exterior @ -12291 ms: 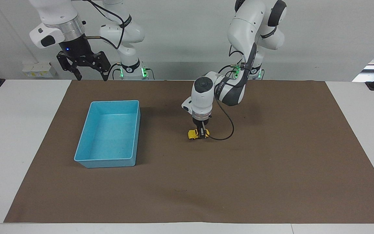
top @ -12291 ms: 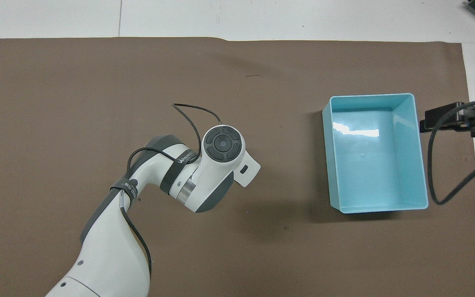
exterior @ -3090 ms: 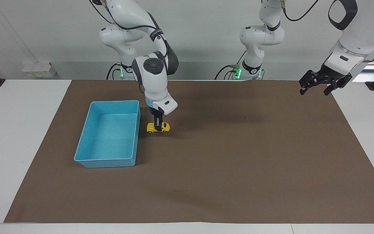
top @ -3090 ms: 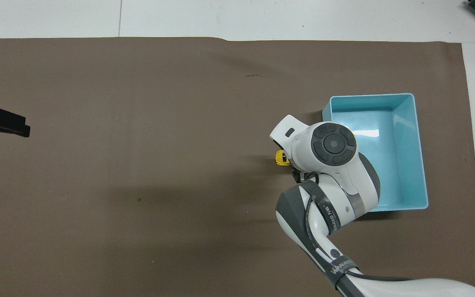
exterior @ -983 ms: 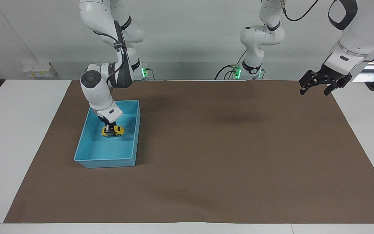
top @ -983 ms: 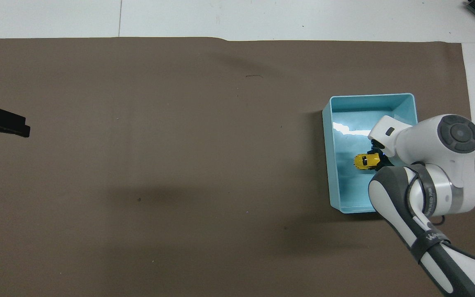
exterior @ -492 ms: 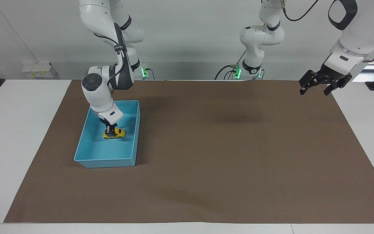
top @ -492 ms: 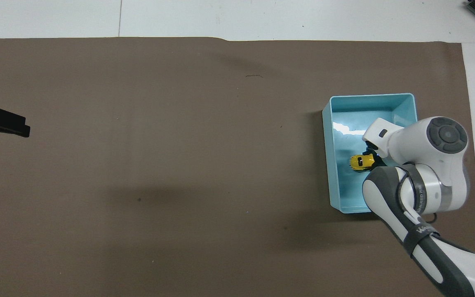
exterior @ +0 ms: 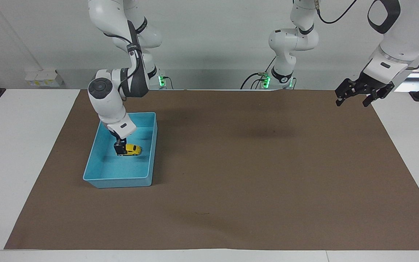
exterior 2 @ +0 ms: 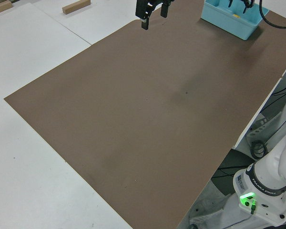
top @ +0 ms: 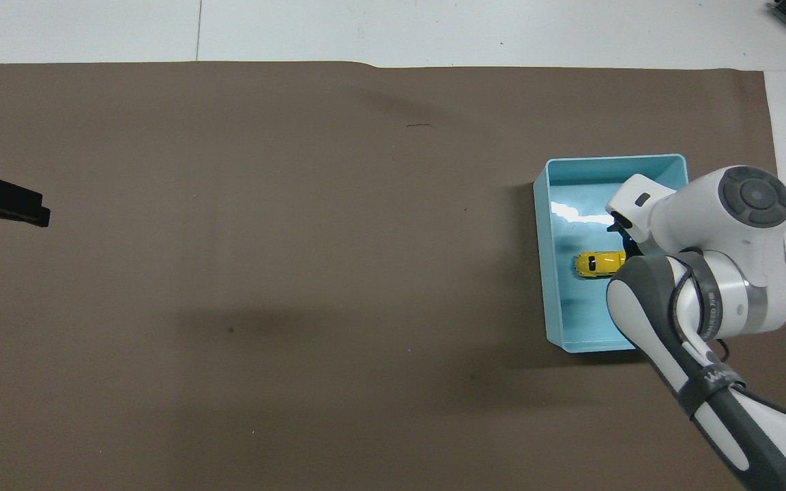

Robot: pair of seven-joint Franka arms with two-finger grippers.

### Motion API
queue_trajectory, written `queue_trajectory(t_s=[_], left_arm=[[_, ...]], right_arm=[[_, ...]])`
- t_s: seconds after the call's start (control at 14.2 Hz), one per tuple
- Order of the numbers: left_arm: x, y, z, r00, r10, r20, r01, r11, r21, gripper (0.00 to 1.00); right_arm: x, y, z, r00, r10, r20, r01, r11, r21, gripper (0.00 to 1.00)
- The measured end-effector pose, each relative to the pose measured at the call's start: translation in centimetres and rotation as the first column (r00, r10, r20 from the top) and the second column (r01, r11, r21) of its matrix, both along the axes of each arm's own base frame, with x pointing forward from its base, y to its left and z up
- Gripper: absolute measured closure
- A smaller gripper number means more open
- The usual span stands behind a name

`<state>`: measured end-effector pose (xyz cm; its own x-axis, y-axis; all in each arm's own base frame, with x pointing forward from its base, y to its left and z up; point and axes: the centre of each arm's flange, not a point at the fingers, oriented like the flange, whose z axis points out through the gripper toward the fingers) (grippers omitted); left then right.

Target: Wind up and store yellow beetle car

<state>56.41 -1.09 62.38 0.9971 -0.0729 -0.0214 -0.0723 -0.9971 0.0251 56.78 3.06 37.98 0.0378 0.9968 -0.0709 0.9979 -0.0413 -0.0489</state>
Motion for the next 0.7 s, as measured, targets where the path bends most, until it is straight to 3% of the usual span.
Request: queue_trajectory(t_s=[0.21, 0.42, 0.56, 0.7], left_arm=[[0.0, 0.0, 0.0, 1.0, 0.0, 0.0, 0.0, 1.0, 0.0, 0.0], [0.0, 0.0, 0.0, 1.0, 0.0, 0.0, 0.0, 1.0, 0.0, 0.0], [0.0, 0.0, 0.0, 1.0, 0.0, 0.0, 0.0, 1.0, 0.0, 0.0], [0.0, 0.0, 0.0, 1.0, 0.0, 0.0, 0.0, 1.0, 0.0, 0.0]], right_arm=[[0.8, 1.3, 5.0, 0.995, -0.103, -0.001, 0.103, 0.995, -0.001, 0.0], [1.4, 1.8, 9.0, 0.966, -0.257, -0.004, 0.257, 0.966, 0.041, 0.0], [1.6, 2.0, 10.9, 0.92, -0.392, 0.008, 0.391, 0.918, 0.067, 0.0], [1.5, 2.3, 12.8, 0.839, -0.545, 0.014, 0.54, 0.835, 0.104, 0.0]])
